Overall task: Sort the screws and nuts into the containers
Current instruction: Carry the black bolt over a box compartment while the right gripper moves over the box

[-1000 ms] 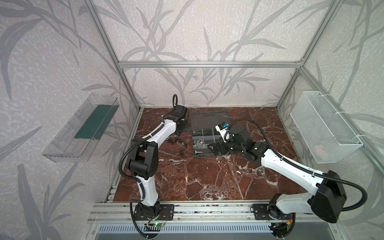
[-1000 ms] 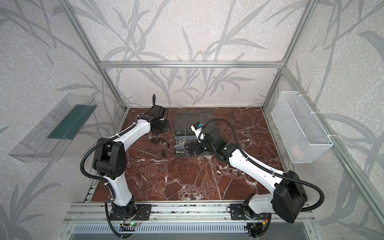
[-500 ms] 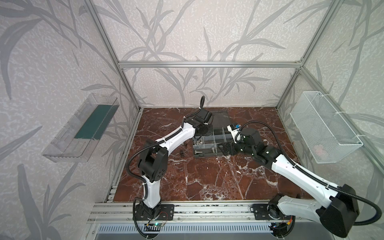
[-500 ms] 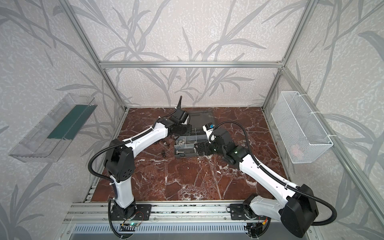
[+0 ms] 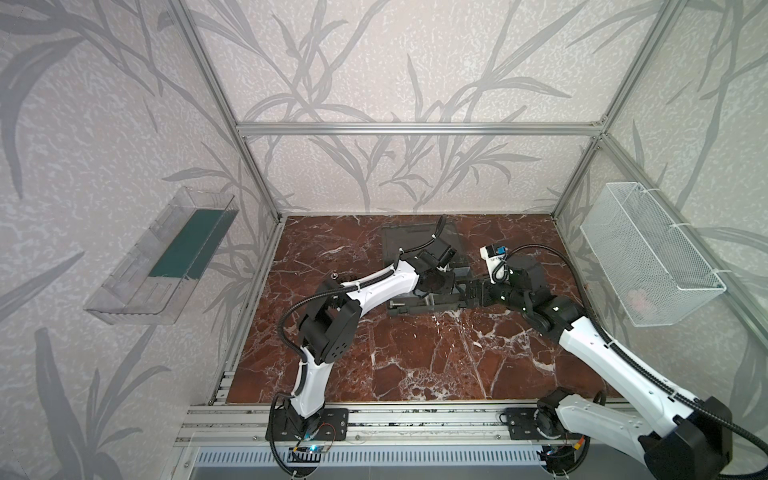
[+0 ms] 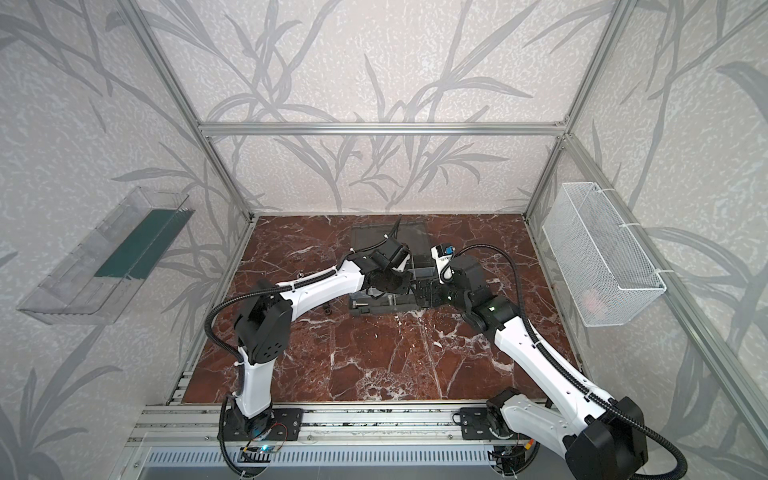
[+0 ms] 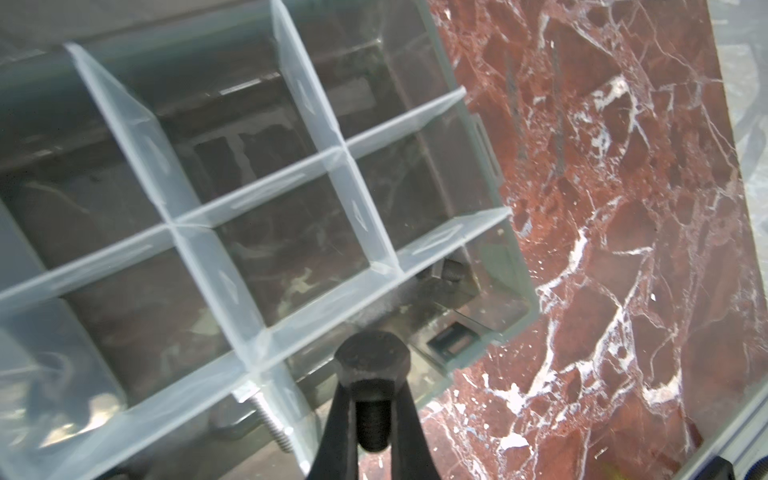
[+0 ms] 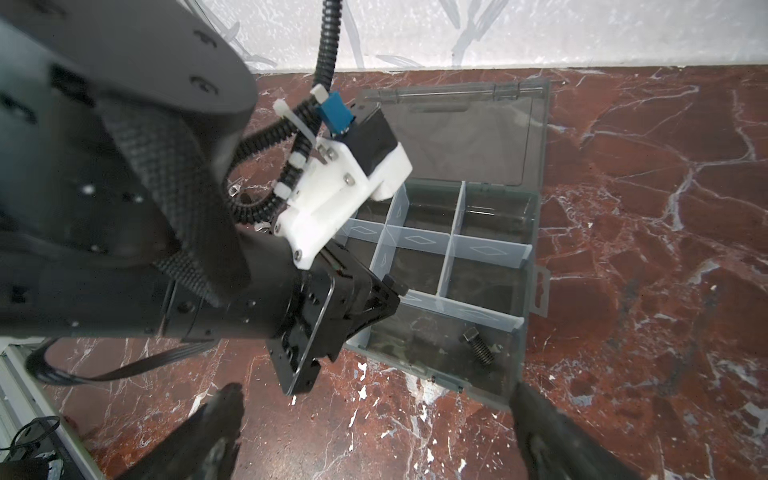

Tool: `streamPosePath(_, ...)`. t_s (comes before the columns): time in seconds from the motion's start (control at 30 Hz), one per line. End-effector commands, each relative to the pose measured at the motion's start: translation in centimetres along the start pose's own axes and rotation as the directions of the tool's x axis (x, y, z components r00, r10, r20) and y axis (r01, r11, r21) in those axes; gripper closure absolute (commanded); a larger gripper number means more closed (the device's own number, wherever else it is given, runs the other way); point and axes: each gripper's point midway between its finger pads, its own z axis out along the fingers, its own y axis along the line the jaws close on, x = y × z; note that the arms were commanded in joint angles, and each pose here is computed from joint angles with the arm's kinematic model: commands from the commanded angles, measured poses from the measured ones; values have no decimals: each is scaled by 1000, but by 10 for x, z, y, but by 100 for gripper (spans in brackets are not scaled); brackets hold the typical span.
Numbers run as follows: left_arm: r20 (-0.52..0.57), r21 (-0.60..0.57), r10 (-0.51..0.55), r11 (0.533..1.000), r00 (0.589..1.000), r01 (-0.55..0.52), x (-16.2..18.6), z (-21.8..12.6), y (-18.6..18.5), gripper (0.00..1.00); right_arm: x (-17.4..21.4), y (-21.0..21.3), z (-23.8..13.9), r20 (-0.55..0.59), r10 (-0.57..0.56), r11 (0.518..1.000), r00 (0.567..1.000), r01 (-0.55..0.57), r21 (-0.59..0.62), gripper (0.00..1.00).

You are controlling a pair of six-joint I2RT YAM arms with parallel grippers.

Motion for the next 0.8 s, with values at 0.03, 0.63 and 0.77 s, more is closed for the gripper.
streamPosePath(0.03,6,41,-3,999,1000,3,2,6,-7,95,9,-1,-3,-17,17,1000,1000,-17,-7,1)
streamPosePath(0.63,-64,33,-12,999,998,14,28,26,0,87,15,-2,-3,-10,40,999,999,-40,-16,1)
streamPosePath(0.77,-61,24,-11,1000,998,12,28,24,1,79,17,-2,-2,-16,44,999,999,-44,-18,1)
